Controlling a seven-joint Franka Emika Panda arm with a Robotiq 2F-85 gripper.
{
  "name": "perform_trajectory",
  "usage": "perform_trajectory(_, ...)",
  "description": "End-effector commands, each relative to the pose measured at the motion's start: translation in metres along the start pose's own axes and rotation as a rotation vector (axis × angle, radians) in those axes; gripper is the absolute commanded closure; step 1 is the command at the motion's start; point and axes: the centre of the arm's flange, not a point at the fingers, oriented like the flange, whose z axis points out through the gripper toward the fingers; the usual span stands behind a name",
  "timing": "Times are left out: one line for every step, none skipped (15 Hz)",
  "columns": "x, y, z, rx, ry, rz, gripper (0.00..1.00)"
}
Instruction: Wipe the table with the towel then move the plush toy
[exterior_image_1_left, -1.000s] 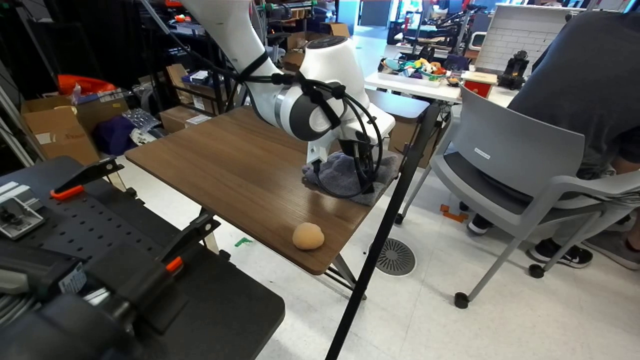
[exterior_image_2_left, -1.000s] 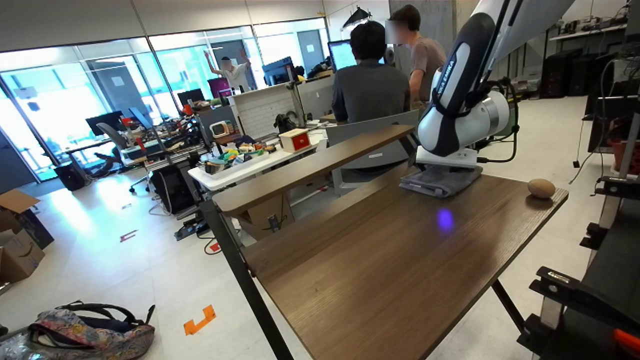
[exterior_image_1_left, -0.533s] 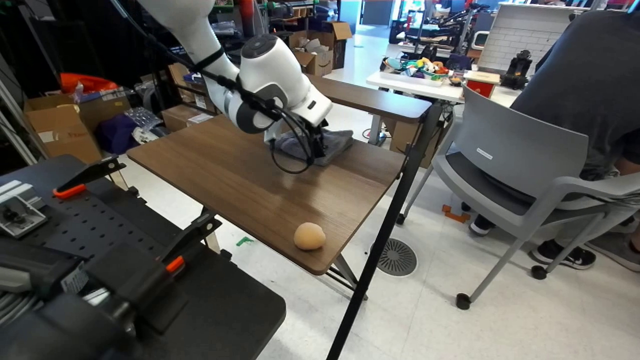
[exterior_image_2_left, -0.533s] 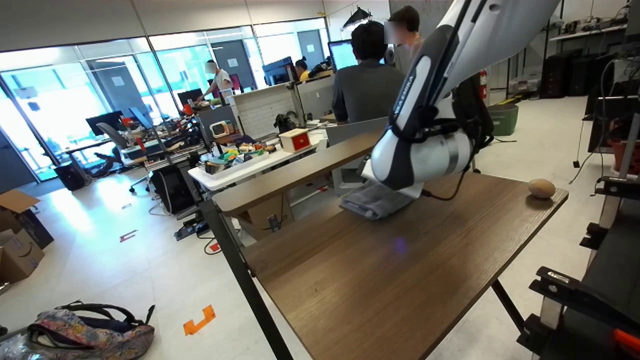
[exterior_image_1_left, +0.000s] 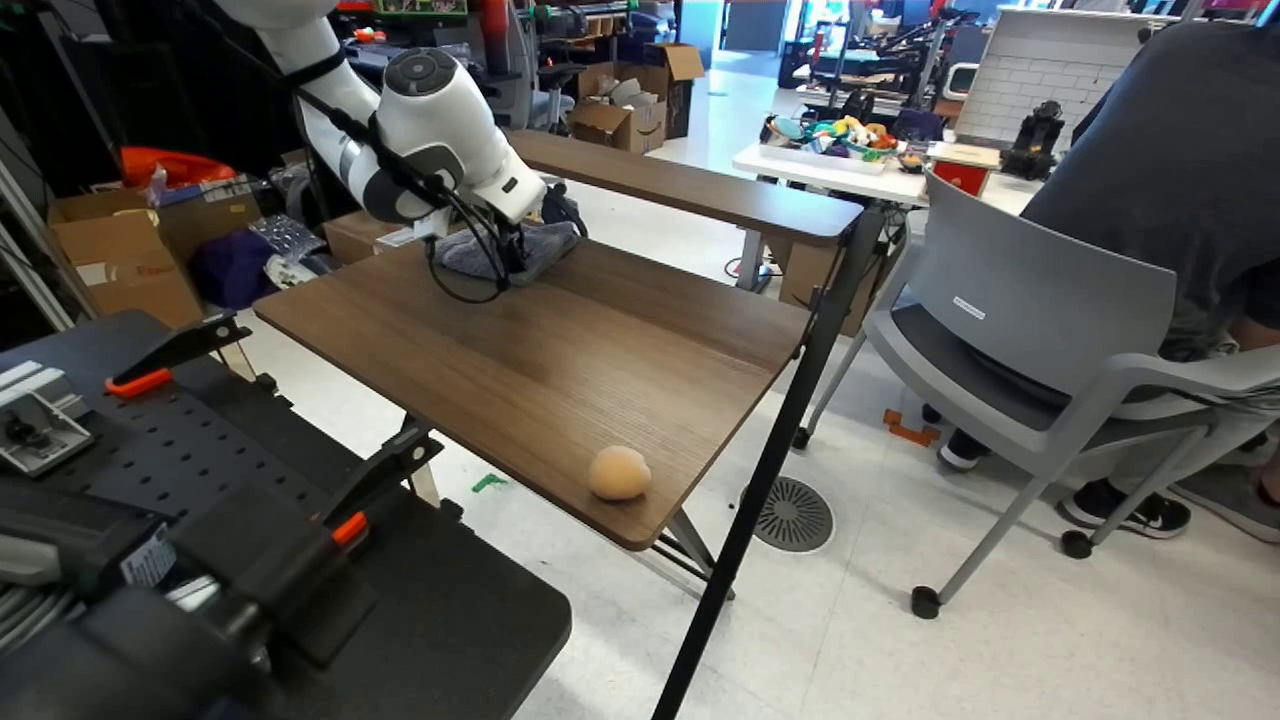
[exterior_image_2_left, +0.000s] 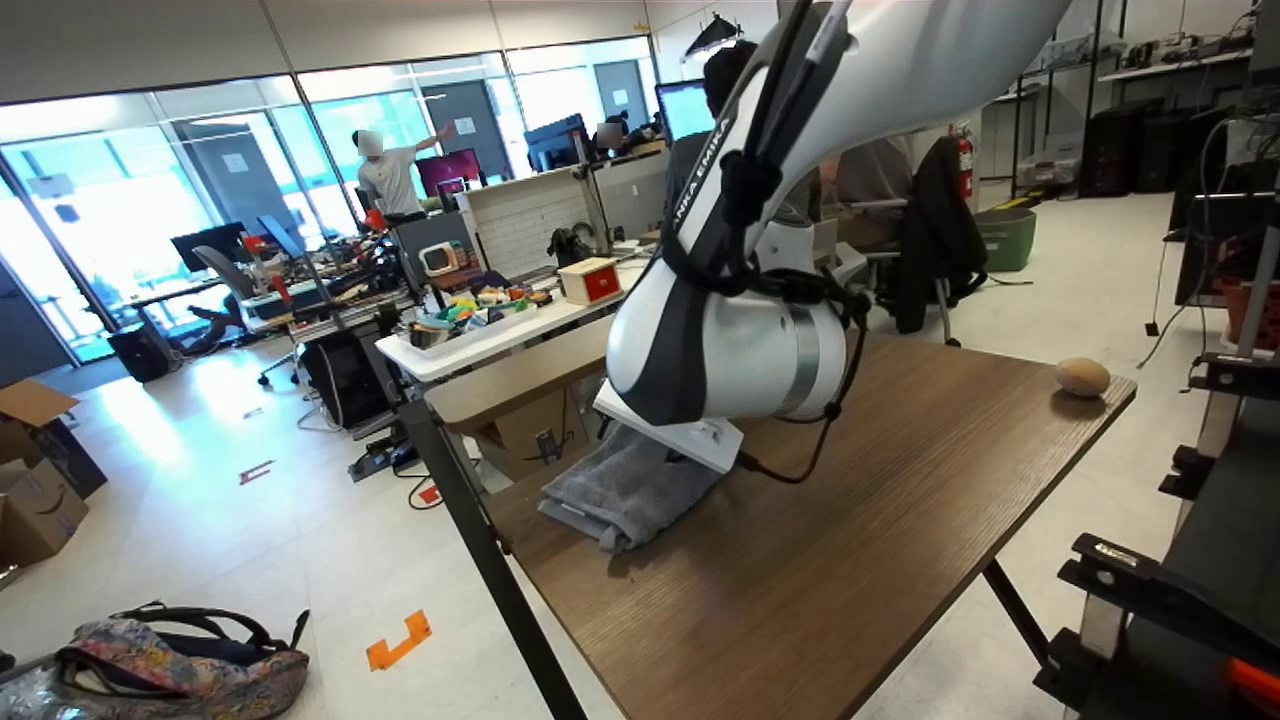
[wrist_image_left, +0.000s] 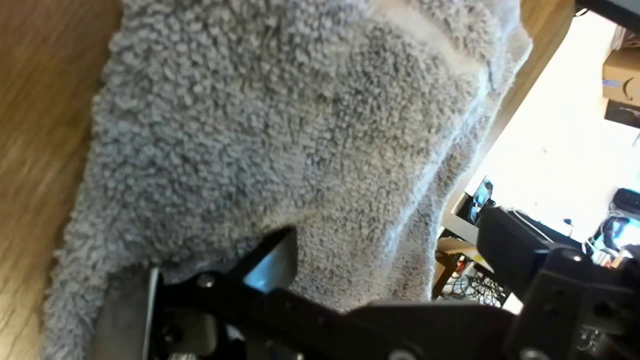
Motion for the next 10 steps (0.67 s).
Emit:
perform_trajectory(0.034,0.029,0.000,-0.089,-0.070,0.026,0.00)
perform_trajectory(0.051,0.041,-0.006,-0.141,-0.071,0.037,0.00)
perform_trajectory(0.065,0.054,-0.007,-0.187,-0.065,0.042,0.00)
perform_trajectory(0.080,0.072,-0.013,-0.234,-0.038,0.034,0.00)
perform_trajectory(0.092,0.093,-0.019,-0.273,-0.033,0.031,0.00)
perform_trajectory(0.103,0.112,-0.024,-0.316,-0.022,0.029,0.00)
perform_trajectory(0.109,0.133,-0.031,-0.358,-0.013,0.025,0.00)
perform_trajectory(0.116,0.152,-0.035,-0.396,0.001,0.016,0.00)
perform_trajectory(0.123,0.167,-0.042,-0.430,0.023,0.006,0.00)
perform_trajectory(0.132,0.180,-0.046,-0.462,0.040,0.008,0.00)
